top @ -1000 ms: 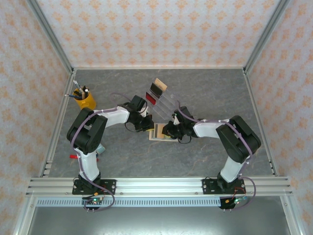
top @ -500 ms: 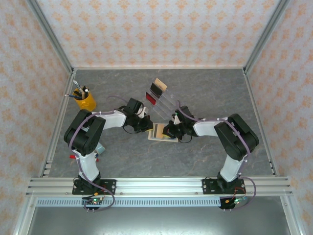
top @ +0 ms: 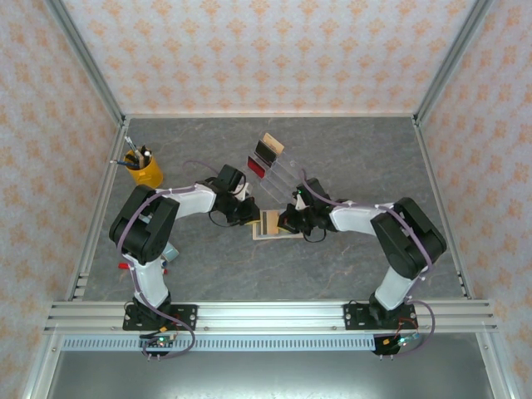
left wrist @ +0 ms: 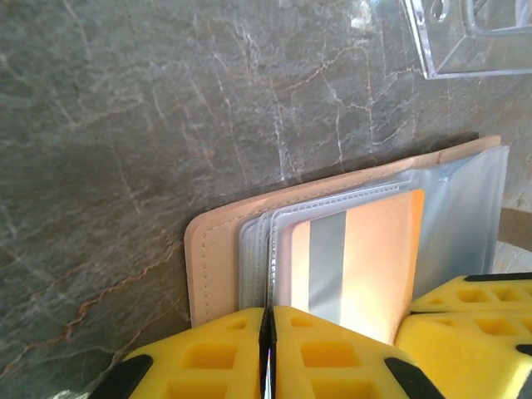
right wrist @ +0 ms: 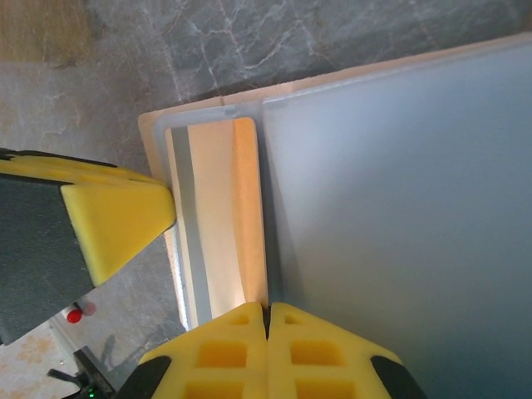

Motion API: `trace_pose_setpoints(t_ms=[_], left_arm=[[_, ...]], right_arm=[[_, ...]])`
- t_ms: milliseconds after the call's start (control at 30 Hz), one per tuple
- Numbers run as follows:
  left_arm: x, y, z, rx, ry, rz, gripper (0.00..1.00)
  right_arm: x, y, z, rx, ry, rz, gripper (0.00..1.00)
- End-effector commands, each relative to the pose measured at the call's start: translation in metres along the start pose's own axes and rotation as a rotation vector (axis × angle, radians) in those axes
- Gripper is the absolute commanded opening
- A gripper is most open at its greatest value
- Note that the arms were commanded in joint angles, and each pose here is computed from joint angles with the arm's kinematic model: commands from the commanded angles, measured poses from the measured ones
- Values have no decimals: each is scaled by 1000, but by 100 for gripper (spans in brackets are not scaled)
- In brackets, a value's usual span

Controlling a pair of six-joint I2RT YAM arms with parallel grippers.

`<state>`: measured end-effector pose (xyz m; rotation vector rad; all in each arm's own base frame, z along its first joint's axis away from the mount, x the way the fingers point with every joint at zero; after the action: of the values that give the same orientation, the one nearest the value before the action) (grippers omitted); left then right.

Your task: Take the credit cards out of the card holder

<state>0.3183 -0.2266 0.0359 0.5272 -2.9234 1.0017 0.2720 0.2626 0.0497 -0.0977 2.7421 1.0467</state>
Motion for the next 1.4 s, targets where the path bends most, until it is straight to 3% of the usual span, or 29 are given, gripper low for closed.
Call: trace_pose_setpoints(t_ms=[0,333,633,933,1100,1267,1367], left_arm=[[14,34,1,-126,56,-56,12],[10,32,-3,-119,50,-48,10],[3,-24,-32,48,3,21,12],[15,-33,-9,56,49,30,11],[18,-15,8,3,80,-6,8],[22,9,14,-94,83,-26,6],[27,31,23,-151,103,-53,5]], right_arm=[[-3,-6,-7,75,-15,-13,0],[-2,-16,-17,133,-37,-14,0],[-1,-9,-11,89,-4,-45,0],[-3,-10,-3,68,-2,-29,0],[-4,-11,-3,63,-17,-22,8],[-3,-16,1,77,-15,-10,24],[0,-20,5,84,-7,-5,29]])
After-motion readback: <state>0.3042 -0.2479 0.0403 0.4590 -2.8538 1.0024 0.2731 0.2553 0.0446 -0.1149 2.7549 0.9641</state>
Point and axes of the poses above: each hand's point on the last joint's axis, 136 mm out from that joint toward the fingers, its own z axis out along the fingers, its own y axis along the line the jaws close on, x = y × z, the point moved 2 cm from there along -z, back along the fingers, and after that the axes turned 13 degrees about -z, right-handed, at the moved point
